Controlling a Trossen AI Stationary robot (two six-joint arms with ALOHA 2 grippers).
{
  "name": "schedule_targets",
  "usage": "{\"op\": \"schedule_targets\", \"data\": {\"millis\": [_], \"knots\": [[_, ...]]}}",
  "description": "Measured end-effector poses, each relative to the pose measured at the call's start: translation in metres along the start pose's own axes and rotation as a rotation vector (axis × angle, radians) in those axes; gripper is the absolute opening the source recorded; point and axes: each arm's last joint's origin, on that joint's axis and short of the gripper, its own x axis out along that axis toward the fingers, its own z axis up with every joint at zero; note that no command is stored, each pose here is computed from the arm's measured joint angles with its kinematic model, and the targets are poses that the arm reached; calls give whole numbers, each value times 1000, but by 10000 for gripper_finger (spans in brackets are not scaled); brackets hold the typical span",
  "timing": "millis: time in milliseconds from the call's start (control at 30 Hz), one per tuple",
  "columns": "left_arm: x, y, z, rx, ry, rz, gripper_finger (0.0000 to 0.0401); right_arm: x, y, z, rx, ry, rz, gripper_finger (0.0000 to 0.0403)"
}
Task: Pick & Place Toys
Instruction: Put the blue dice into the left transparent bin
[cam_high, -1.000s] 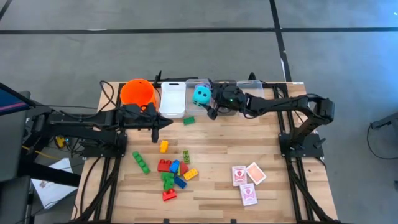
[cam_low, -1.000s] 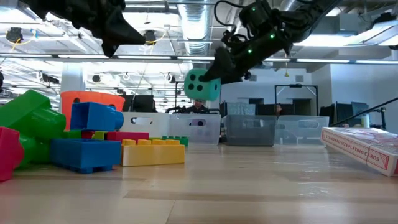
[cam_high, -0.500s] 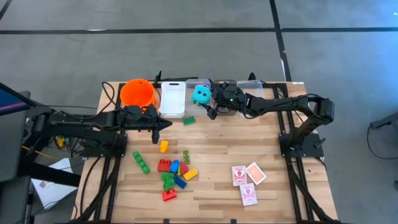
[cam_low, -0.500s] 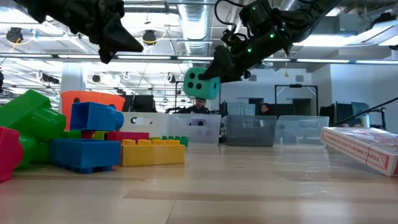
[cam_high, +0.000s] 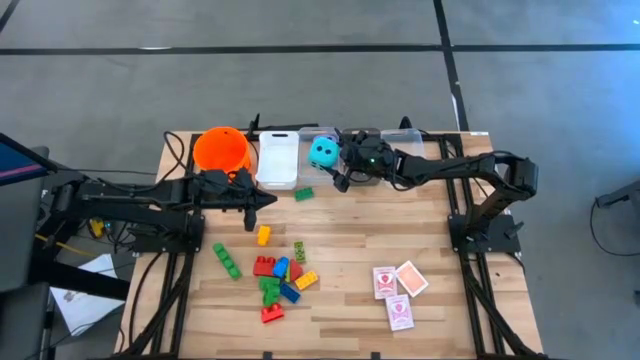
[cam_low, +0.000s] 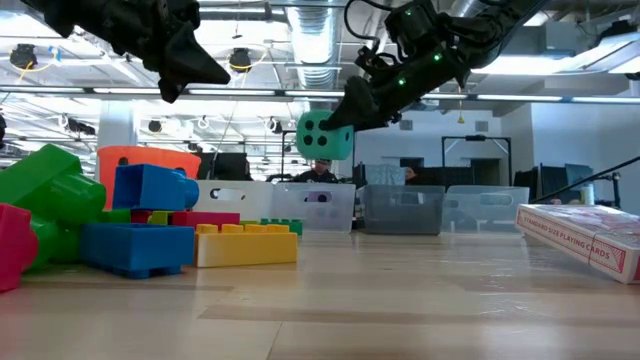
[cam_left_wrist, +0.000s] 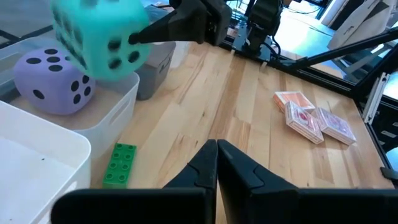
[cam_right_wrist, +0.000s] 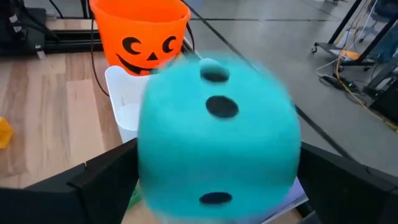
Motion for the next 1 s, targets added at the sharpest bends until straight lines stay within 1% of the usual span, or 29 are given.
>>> {"op": "schedule_targets", "data": {"millis": [167, 433, 633, 800, 1000], "knots": [[0, 0, 0, 0, 0, 0, 4, 1, 2, -2, -75, 9, 5, 399], [0, 0, 0, 0, -1, 2, 4, 1, 1, -3, -62, 14, 8, 399], [0, 0, 0, -25, -1, 5, 4, 1, 2, -4, 3, 24, 9, 399], [0, -3, -1, -20, 3, -11, 4, 1, 5, -8, 12, 73, 21, 398], [-1, -6, -2, -17, 8, -27, 4, 1, 3, -12, 107, 111, 11, 398]]}}
